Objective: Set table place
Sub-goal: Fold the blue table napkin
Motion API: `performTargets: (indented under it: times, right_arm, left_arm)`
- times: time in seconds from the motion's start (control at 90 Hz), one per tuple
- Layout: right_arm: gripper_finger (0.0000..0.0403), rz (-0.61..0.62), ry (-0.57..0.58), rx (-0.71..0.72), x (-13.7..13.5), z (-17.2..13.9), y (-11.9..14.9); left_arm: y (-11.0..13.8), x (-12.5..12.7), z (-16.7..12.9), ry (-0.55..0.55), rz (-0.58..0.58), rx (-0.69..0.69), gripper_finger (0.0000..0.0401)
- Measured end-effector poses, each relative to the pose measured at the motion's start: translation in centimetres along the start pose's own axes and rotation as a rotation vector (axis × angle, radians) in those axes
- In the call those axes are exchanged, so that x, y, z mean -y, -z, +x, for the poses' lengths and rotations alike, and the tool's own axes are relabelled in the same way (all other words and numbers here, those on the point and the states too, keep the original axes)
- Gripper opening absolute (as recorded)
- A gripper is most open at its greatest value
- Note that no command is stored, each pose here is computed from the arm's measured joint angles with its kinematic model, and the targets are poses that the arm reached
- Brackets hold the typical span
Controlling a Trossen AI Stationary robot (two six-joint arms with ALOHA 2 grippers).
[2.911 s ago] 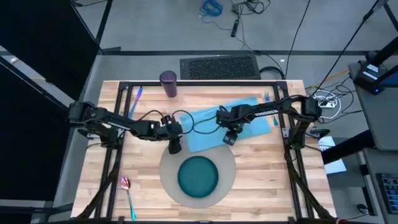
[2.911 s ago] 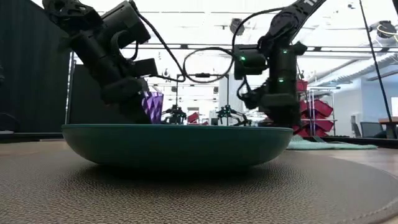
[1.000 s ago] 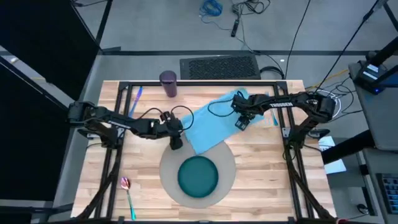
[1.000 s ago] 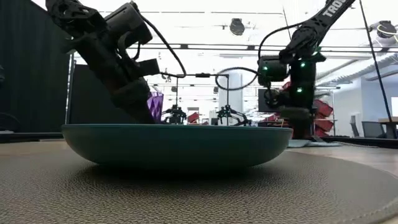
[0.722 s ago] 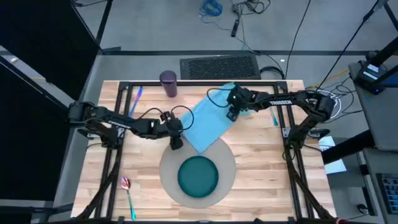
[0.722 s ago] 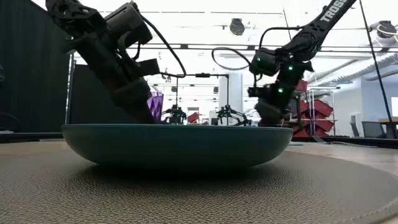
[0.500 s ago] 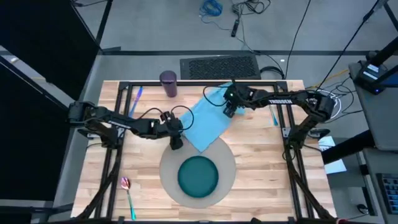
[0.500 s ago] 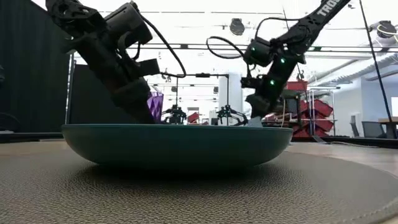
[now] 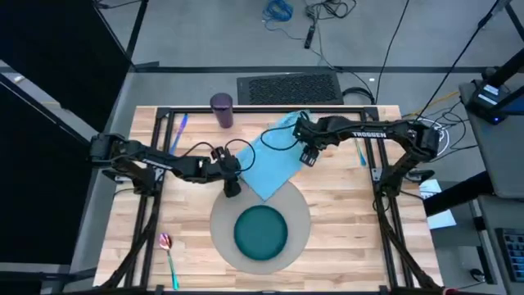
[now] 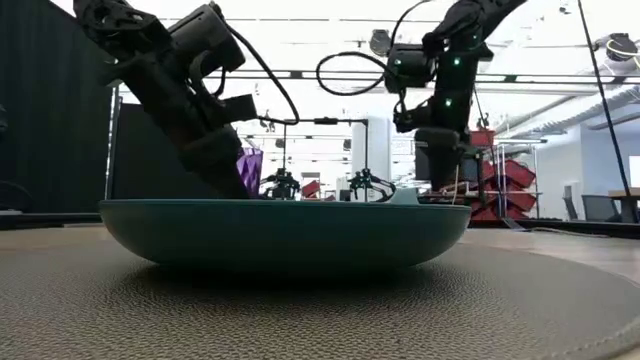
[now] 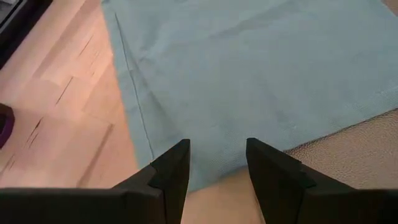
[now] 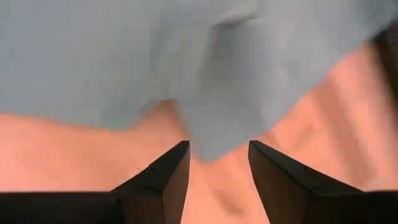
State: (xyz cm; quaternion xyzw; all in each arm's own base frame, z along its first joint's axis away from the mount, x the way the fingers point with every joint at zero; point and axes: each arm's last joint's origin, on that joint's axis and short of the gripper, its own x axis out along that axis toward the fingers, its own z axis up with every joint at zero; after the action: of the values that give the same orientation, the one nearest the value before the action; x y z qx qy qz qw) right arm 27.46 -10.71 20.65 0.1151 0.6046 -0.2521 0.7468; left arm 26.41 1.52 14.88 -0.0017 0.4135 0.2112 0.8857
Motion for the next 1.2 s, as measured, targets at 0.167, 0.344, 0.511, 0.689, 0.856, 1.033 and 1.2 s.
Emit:
performTargets:
  times: [0.167,0.344,0.511,0.689,0.856,1.033,1.2]
  right_arm:
    - [0.0157,-0.028,-0.005,0.025,-0.7,0.9,0.5]
    - [0.0157,0.007,0.007,0.061,0.7,3.2,1.2]
    - [0.0157,0.064,-0.013,0.096,2.4,4.3,1.4]
    - [0.0157,0.123,-0.057,0.089,4.2,5.4,2.0]
    - [0.0157,0.162,-0.067,0.082,5.3,6.1,2.6]
    - [0.0157,0.180,-0.059,0.051,5.8,6.8,3.6]
    - [0.0157,0.185,0.062,0.015,6.2,6.9,4.0]
  left_arm:
    - [0.0,0.3,-0.1,0.009,0.010,0.003,0.0144]
    - [0.1,0.8,-0.3,0.020,0.007,0.005,0.0144]
    - [0.1,0.8,-0.3,0.022,0.004,0.006,0.0144]
    - [0.1,0.9,-0.3,0.024,-0.001,0.006,0.0144]
    - [0.1,0.9,-0.4,0.025,0.001,0.006,0.0144]
    - [0.1,0.9,-0.4,0.025,0.001,0.006,0.0144]
    - [0.1,0.9,-0.4,0.025,0.001,0.007,0.0144]
